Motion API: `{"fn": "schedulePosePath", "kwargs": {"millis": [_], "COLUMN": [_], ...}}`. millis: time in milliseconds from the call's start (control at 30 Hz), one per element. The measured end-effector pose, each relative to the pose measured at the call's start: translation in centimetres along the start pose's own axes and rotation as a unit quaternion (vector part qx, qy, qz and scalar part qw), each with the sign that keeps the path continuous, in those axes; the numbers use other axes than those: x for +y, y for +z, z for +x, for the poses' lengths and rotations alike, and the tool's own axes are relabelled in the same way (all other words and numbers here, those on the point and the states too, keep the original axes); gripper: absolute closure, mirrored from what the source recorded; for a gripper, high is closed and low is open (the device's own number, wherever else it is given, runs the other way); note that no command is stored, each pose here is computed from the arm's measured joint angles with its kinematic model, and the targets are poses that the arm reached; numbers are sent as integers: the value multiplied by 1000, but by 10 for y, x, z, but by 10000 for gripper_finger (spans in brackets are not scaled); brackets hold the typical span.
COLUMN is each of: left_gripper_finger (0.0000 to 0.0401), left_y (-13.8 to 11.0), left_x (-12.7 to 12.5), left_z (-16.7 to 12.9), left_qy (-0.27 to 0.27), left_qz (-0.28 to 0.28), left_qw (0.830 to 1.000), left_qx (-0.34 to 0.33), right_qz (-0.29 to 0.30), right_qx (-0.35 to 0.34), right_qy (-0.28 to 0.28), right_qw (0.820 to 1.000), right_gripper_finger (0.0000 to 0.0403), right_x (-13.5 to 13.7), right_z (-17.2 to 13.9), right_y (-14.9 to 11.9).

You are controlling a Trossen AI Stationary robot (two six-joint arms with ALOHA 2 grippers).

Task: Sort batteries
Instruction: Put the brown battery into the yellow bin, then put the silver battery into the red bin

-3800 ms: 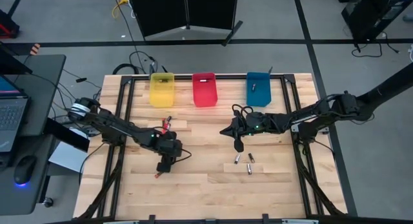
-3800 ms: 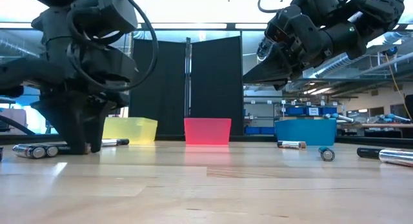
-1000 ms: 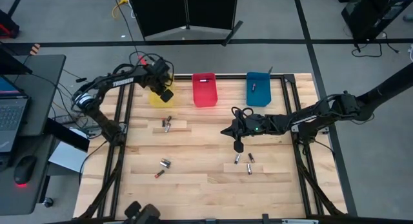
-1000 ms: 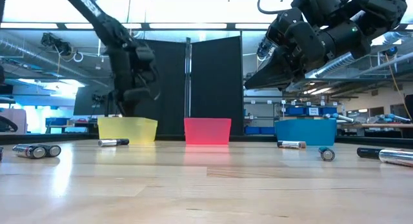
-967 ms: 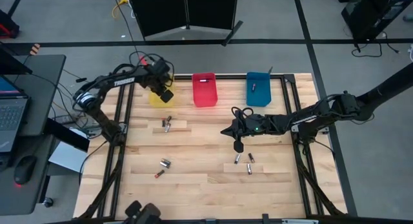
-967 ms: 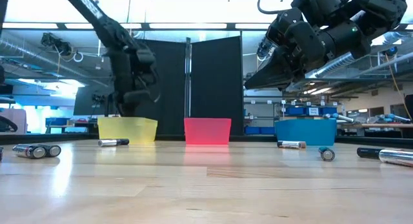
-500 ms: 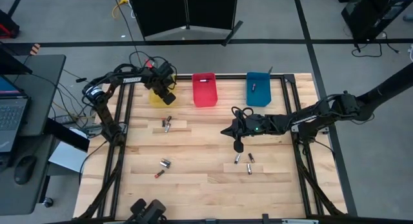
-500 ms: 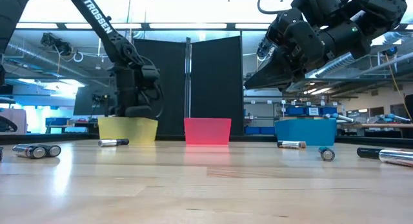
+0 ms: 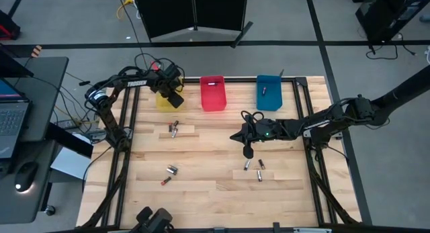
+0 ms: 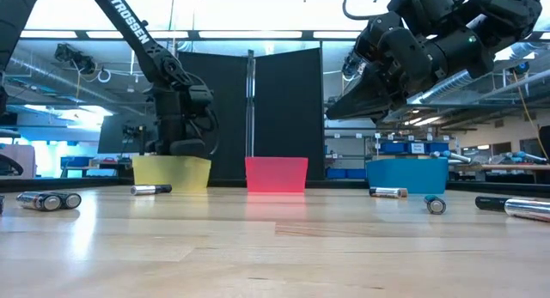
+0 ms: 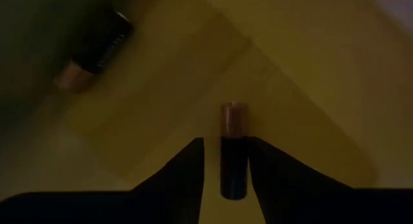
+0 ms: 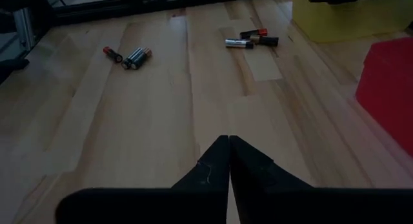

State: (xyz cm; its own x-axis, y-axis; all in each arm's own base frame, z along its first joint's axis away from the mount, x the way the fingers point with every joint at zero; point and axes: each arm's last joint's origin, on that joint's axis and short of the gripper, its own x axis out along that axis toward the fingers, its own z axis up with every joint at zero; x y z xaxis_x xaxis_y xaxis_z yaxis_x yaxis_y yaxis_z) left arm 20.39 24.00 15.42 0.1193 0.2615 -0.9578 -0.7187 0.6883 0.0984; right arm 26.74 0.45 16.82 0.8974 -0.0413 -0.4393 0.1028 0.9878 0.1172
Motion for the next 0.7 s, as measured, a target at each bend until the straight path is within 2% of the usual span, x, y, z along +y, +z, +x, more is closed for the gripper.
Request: {"fn": "schedulePosePath", "kwargs": {"millis": [233, 433, 567, 700], "left_gripper_finger": [270, 283, 329, 379], "left_y": [2, -3, -20, -44], "left_x": [0, -5, -23, -49], "left_z": [-24, -58, -75, -86], "left_qy": [13, 24, 9, -27], "left_qz": [-13, -10, -3, 18], "left_qw": [999, 993, 973, 938], "left_qx": [-41, -119, -229, -344], "right_qz": [0, 5, 25, 58], "right_qx": [5, 10, 27, 57], "right_qy": [-1, -7, -33, -73], "right_qw": [1000, 1000, 999, 994], "right_gripper_finger": [361, 346, 354, 372], "right_x": [0, -3, -5, -6], "right_z": [0, -1, -7, -10], "right_y": [-1, -1, -2, -8]}}
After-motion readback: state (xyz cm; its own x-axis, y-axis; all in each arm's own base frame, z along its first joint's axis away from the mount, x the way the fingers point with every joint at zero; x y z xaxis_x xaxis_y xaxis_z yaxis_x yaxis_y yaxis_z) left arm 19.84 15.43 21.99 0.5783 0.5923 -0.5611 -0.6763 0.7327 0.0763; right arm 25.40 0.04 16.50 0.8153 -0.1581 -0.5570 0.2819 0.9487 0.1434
